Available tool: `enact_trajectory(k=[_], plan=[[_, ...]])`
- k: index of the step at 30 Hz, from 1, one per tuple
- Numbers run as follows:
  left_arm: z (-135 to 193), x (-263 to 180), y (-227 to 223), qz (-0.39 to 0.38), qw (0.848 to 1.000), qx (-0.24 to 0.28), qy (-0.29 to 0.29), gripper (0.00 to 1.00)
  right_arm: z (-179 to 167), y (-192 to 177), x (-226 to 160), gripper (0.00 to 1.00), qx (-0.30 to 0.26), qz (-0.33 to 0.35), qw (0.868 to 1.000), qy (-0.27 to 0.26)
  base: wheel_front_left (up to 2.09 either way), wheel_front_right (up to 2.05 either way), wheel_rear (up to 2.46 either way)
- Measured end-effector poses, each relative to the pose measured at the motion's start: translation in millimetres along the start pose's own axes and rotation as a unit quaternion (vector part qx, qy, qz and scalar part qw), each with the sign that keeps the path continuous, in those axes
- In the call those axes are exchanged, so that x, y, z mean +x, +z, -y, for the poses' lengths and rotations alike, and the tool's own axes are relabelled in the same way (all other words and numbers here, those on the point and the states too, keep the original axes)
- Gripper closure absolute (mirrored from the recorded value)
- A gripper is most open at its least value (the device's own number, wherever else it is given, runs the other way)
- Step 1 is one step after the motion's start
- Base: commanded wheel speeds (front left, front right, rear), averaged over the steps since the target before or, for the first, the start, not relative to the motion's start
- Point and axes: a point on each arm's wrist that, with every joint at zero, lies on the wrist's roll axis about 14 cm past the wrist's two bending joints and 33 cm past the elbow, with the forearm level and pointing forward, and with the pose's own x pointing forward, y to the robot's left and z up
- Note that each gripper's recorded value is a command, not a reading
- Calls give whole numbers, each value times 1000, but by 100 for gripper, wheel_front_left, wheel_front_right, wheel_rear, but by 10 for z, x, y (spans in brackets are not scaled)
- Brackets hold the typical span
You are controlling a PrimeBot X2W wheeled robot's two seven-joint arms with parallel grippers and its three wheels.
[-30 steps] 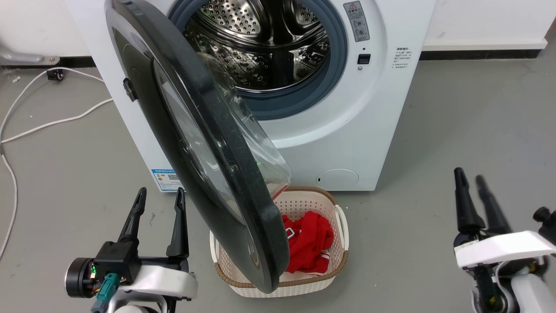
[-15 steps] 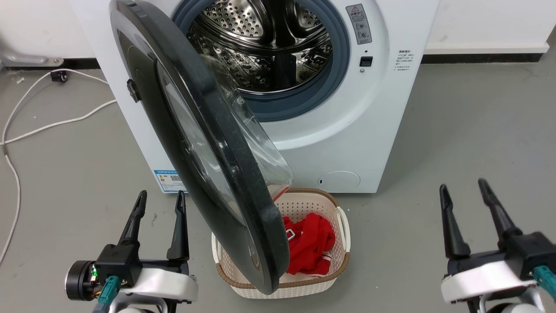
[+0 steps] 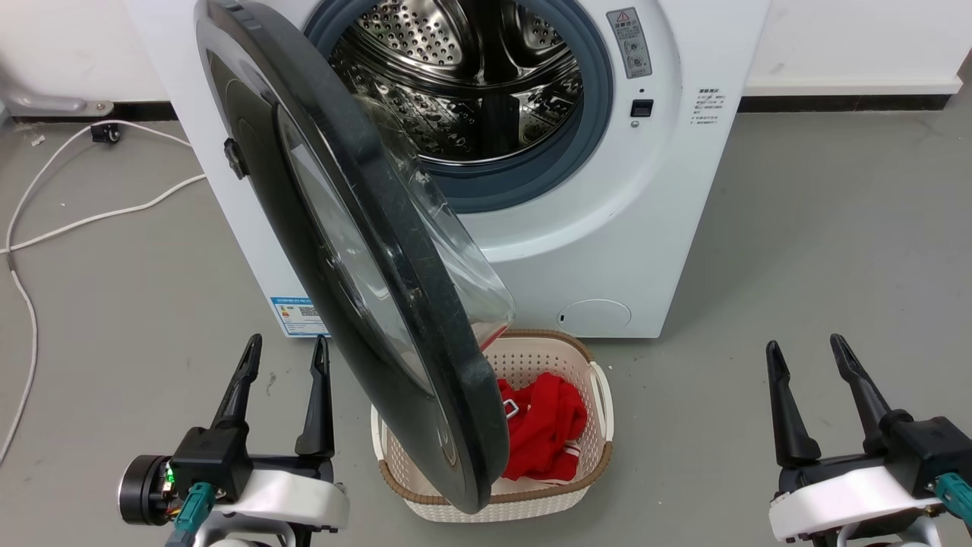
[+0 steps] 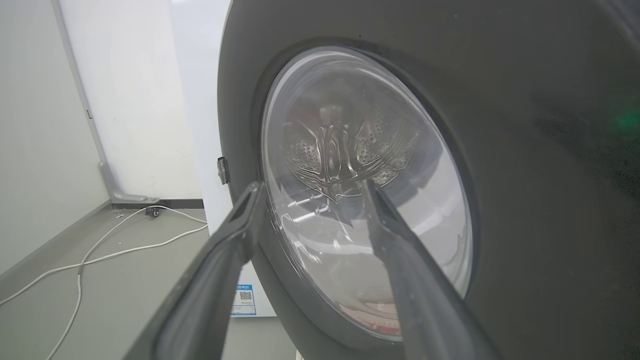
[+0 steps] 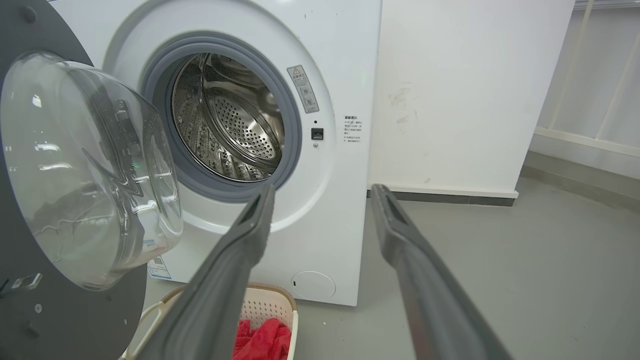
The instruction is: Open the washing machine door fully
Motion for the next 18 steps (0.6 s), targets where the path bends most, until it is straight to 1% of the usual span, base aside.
enact_trajectory(k=[1,2,3,4,13,16,18], plan=[[1,-1,-1,0,1000,0,0,0,0,0,1,0,1,0,1000,0,0,0,0],[1,-1,-2,0,1000,0,0,33,0,-1,3,0,3,0,1000,0,0,0,0],[1,0,-4,-1,1000,0,0,89,3,-5,4,0,3,0,1000,-1,0,0,0],[4,1,-6,-1,1000,0,-1,100,6,-9,5,0,4,-1,1000,-1,0,0,0],[12,18,31,6,1000,-1,-3,100,22,-40,15,0,8,-5,1000,-4,0,0,0],[10,61,186,30,1000,3,-2,100,24,-49,19,0,8,-7,1000,-4,0,0,0],[19,128,430,69,998,8,-3,100,24,-54,24,0,9,-7,1000,-4,0,0,0]])
